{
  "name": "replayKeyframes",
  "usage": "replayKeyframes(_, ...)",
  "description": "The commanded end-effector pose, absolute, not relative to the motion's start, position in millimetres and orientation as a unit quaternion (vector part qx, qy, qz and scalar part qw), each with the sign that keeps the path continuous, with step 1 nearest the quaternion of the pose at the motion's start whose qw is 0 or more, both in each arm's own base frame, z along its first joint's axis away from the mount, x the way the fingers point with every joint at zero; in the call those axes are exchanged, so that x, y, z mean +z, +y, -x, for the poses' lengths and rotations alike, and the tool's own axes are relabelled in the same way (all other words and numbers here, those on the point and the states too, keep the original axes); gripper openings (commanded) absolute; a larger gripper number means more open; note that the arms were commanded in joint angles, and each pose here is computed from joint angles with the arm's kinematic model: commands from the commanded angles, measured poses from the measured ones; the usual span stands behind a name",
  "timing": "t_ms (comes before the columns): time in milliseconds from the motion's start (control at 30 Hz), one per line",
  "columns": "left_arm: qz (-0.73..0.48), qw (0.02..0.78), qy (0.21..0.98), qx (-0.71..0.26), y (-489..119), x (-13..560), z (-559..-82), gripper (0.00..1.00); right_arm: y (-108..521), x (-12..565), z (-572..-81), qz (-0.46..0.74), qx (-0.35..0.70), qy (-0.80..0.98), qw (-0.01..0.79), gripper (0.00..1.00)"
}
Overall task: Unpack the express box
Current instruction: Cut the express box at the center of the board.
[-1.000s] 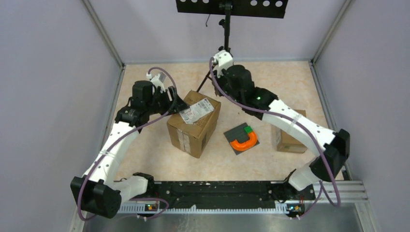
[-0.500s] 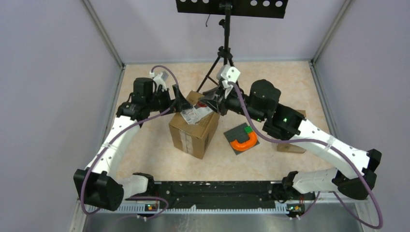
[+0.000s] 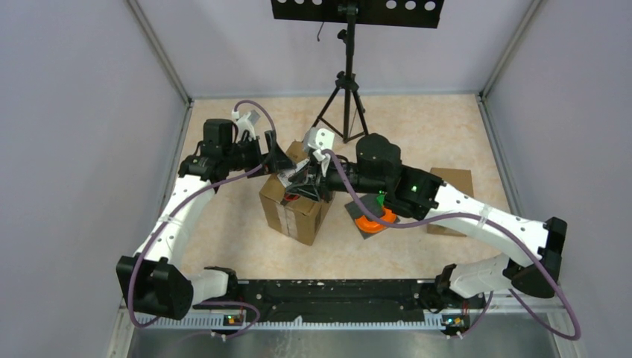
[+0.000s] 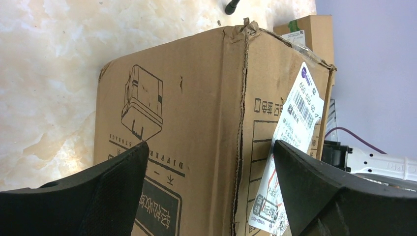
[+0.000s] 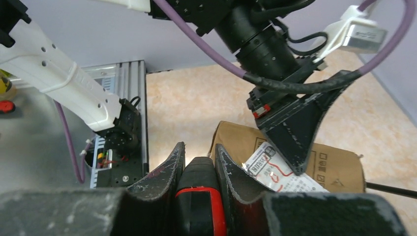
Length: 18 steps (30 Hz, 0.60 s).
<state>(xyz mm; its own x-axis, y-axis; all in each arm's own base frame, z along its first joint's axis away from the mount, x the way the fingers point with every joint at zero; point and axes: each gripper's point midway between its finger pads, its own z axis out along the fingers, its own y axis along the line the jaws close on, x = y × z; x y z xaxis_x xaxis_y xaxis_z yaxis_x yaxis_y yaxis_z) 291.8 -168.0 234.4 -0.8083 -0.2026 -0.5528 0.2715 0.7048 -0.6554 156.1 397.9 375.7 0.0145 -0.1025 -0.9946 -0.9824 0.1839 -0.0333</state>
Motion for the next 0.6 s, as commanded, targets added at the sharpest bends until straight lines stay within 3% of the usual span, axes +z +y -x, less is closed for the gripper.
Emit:
replayKeyframes(0,-0.042,0.320,0.863,-0.387,-168.8,244.5,-293.6,0.98,410.8,401.9,-144.6,0.490,0.440,0.523,0.541,0.00)
replayKeyframes(567,-0.040,0.317,0.866,-0.385,-167.9,242.3,-292.3,0.97,415.2,415.8,-154.5,0.473,0.416,0.513,0.583,0.00)
